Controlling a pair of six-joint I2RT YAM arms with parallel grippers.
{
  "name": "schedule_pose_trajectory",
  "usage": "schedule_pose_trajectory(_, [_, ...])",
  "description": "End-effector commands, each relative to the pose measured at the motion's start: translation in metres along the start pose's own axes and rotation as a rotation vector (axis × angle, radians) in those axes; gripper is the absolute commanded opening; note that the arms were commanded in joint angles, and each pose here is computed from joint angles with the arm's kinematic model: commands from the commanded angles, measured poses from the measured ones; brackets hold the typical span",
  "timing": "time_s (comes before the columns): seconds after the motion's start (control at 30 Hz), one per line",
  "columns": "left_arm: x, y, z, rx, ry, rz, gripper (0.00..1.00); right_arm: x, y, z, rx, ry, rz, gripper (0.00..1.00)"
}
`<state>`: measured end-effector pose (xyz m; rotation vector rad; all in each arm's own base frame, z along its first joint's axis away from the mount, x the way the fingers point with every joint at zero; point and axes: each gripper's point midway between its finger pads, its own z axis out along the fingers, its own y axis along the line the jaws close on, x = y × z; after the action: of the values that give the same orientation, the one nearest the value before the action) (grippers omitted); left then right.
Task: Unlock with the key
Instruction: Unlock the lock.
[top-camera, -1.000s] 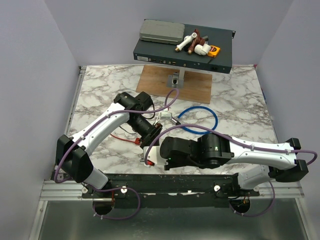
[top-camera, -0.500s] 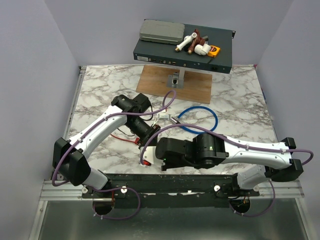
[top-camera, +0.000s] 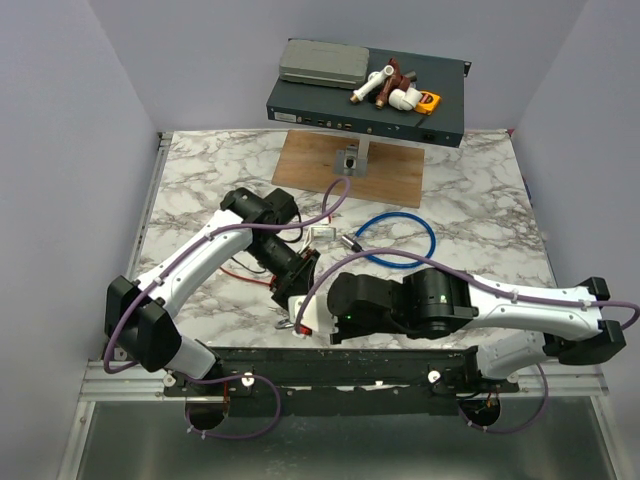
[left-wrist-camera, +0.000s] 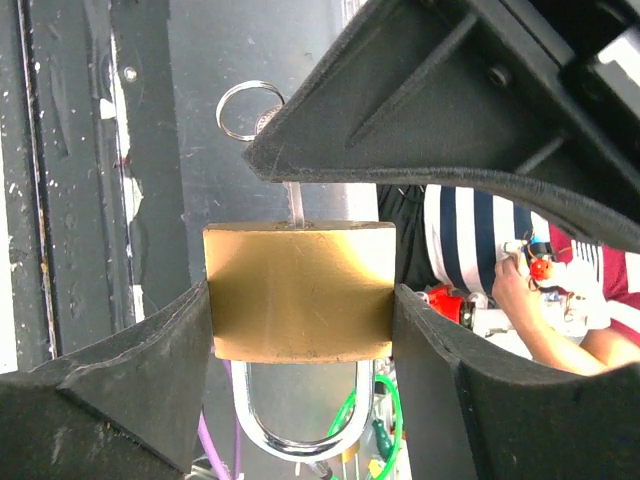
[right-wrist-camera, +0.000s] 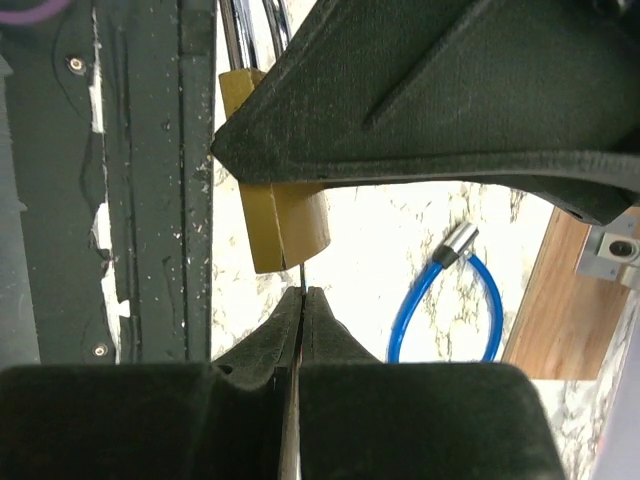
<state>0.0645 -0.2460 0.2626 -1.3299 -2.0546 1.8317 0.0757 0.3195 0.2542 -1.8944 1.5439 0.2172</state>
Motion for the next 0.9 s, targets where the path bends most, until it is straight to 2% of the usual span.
schedule_pose_trajectory(0.0, [-0.019,-0.040,-0.001,0.150,-0.099,0.123,0.00,-0.052,-0.005,-0.006,0.006,-0.240,-0.022,0.01])
schedule_pose_trajectory(0.4, [-0.012,-0.026,0.005,0.115,-0.062,0.078,0.00,-0.042,0.003,0.002,-0.052,-0.131,-0.076,0.01])
schedule_pose_trajectory(0.87, [-0.005,-0.014,0.013,0.094,-0.018,0.045,0.00,-0.045,0.005,0.003,-0.055,-0.124,-0.109,0.01])
